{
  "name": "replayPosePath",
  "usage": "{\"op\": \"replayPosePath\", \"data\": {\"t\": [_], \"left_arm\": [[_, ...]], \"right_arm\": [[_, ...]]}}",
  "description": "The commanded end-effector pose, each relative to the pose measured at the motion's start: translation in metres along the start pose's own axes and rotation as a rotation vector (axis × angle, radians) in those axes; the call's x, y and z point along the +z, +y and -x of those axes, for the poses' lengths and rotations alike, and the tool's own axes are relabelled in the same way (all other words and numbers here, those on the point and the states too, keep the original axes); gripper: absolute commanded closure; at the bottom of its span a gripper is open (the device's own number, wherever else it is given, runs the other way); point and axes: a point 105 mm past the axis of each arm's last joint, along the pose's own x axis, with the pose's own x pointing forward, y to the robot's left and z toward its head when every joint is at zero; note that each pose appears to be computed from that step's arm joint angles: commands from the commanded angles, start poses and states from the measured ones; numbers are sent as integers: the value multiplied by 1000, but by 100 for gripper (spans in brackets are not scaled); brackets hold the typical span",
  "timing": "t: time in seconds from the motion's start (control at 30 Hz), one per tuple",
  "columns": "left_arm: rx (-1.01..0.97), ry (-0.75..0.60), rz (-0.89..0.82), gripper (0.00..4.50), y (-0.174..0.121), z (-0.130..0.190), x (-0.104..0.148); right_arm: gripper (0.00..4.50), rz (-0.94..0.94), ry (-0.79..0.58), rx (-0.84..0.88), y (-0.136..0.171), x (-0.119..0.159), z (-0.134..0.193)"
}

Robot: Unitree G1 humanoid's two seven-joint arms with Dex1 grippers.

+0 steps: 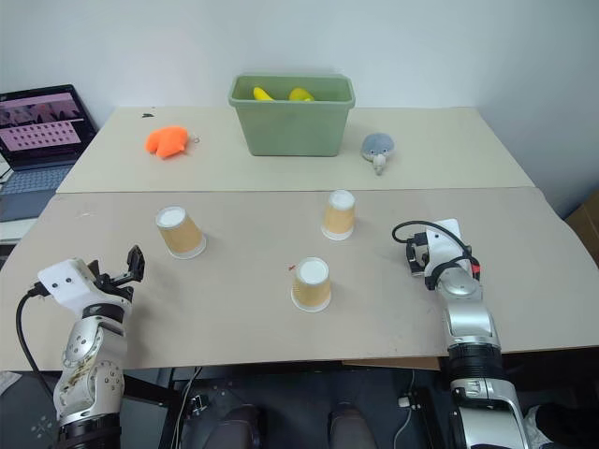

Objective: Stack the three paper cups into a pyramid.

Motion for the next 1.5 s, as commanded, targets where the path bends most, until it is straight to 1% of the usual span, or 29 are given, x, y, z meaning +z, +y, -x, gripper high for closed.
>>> {"op": "replayPosePath", "data": {"t": [0.03, 0.17, 0.27, 0.37, 0.43, 0.53, 0.57, 0.63, 0.7, 0.73, 0.77, 0.83, 0.93, 1.03, 1.13, 1.27, 1.5], "left_arm": [[-45, -45, 0, 5, -4, -5, 17], [-140, -86, -2, 5, -16, -3, 40], [-171, -89, -15, 5, -19, -1, 49], [-177, -86, -19, 5, -20, 0, 52], [-188, -82, -20, 5, -22, 0, 52], [-235, -71, -23, 5, -29, 0, 53], [-267, -64, -24, 5, -34, 2, 54], [-372, -32, -13, 5, -50, 6, 53], [-509, 18, -17, 5, -69, 15, 50], [-619, 52, -17, 5, -84, 25, 48], [-785, 99, -24, 5, -103, 43, 47], [-1022, 184, -49, 5, -124, 75, 46], [-1223, 288, -124, 5, -133, 103, 43], [-1337, 356, -197, 5, -134, 117, 41], [-1364, 369, -222, 5, -132, 115, 42], [-1362, 356, -237, 5, -133, 111, 44], [-1363, 355, -245, 5, -135, 113, 43]], "right_arm": [[0, 3, 5, -31, -11, -1, 2], [0, -6, -2, -33, -8, 1, -1], [0, -3, -18, -17, -10, 5, 0], [0, -6, -69, 10, -22, 16, 5], [0, -2, -135, 145, -22, 32, 18], [0, -21, -178, 369, -16, 52, 43], [0, -30, -185, 462, -10, 59, 53], [0, -52, -226, 710, 15, 80, 83], [0, -38, -269, 930, 39, 99, 116], [0, -28, -292, 1016, 51, 107, 129], [0, -27, -323, 1112, 64, 118, 144], [0, -15, -346, 1217, 80, 127, 160], [0, 14, -345, 1257, 93, 131, 162], [0, 20, -352, 1252, 99, 133, 153], [0, 40, -341, 1230, 101, 130, 140], [0, 126, -290, 1210, 103, 112, 125], [0, 172, -266, 1305, 115, 96, 130]]}}
